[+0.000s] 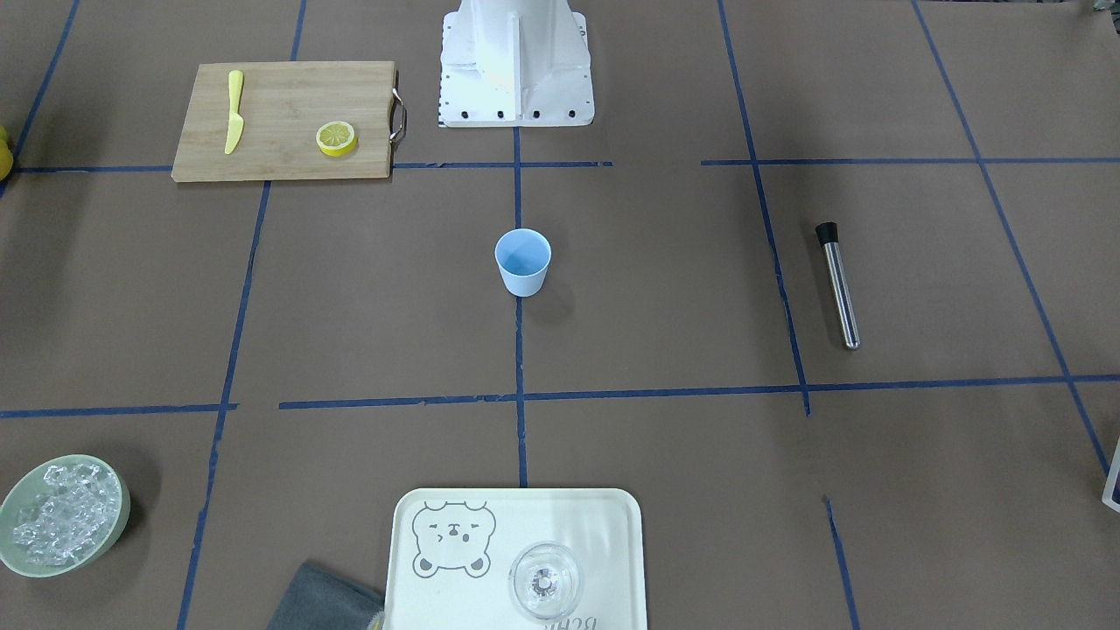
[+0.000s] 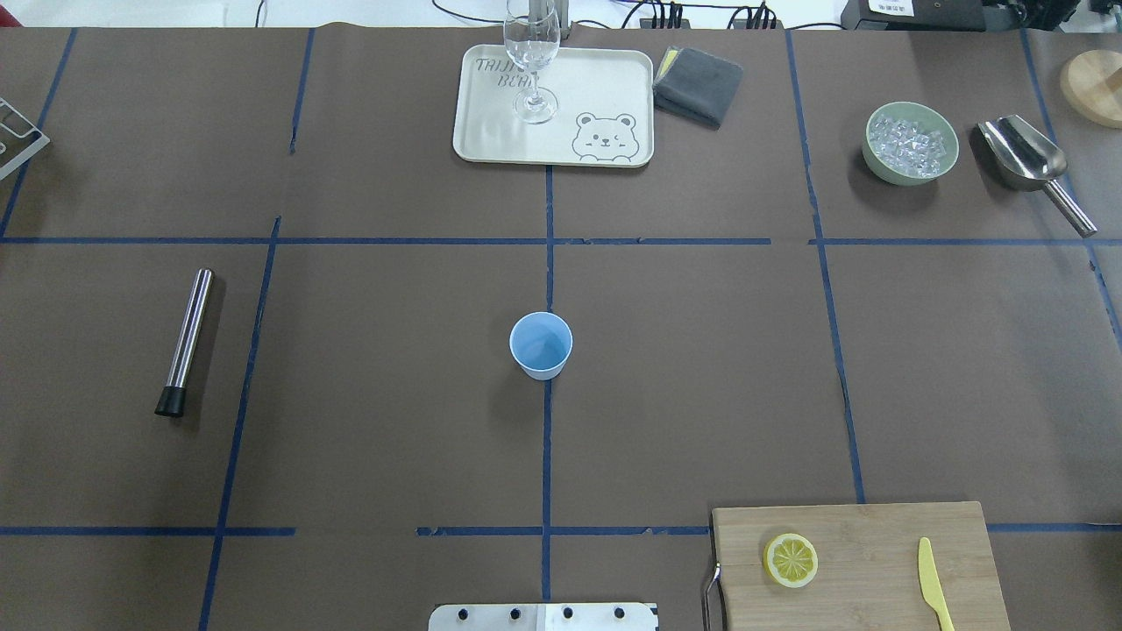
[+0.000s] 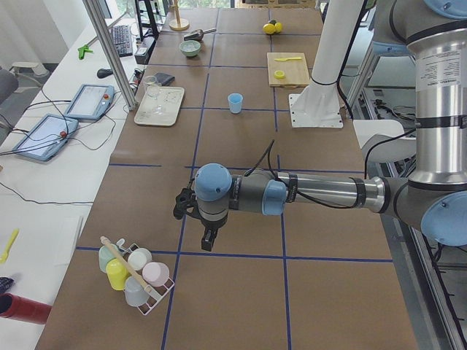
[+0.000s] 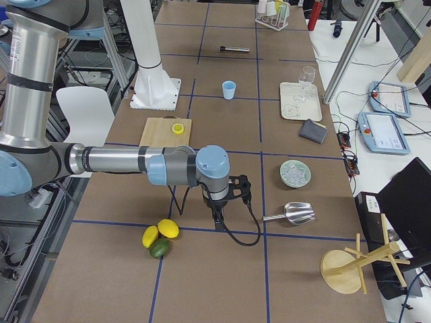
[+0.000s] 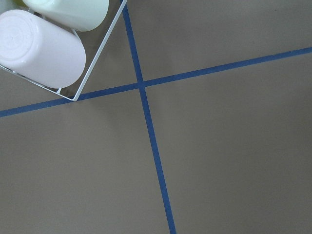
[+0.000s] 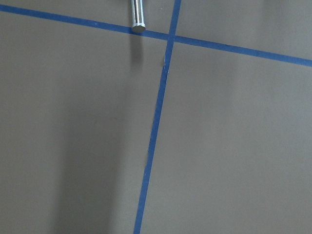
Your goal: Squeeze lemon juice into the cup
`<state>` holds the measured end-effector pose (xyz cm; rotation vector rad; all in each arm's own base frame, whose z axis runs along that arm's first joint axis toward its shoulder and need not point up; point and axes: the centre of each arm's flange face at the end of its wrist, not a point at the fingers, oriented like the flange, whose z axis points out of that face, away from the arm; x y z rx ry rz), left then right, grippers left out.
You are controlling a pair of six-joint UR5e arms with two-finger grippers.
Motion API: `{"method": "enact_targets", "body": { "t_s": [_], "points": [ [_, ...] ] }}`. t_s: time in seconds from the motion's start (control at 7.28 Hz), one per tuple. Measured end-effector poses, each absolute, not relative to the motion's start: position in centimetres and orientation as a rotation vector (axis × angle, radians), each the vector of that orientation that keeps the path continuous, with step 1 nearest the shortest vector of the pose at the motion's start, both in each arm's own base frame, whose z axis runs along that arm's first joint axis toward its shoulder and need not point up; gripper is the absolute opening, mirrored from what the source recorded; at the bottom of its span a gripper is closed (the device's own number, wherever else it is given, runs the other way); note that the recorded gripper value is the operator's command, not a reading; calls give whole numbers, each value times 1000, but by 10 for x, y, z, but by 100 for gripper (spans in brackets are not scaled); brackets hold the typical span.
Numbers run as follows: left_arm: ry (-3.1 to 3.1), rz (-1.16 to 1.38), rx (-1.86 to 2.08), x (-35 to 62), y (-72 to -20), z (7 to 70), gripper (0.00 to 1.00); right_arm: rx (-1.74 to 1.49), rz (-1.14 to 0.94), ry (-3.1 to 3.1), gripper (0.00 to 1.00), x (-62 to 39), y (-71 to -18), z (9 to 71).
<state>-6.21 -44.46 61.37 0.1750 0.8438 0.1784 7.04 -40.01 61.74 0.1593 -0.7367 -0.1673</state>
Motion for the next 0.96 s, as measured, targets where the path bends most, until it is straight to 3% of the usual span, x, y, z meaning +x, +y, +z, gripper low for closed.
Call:
{"method": "enact_targets", "body": {
  "t_s": [0.55, 0.96],
  "points": [
    [845, 182, 181, -62, -446, 611, 100, 297, -183, -798, 100, 53, -428, 588],
    [851, 187, 192, -61, -447, 605, 100, 351, -224, -859, 100, -17, -433, 532]
  ]
}}
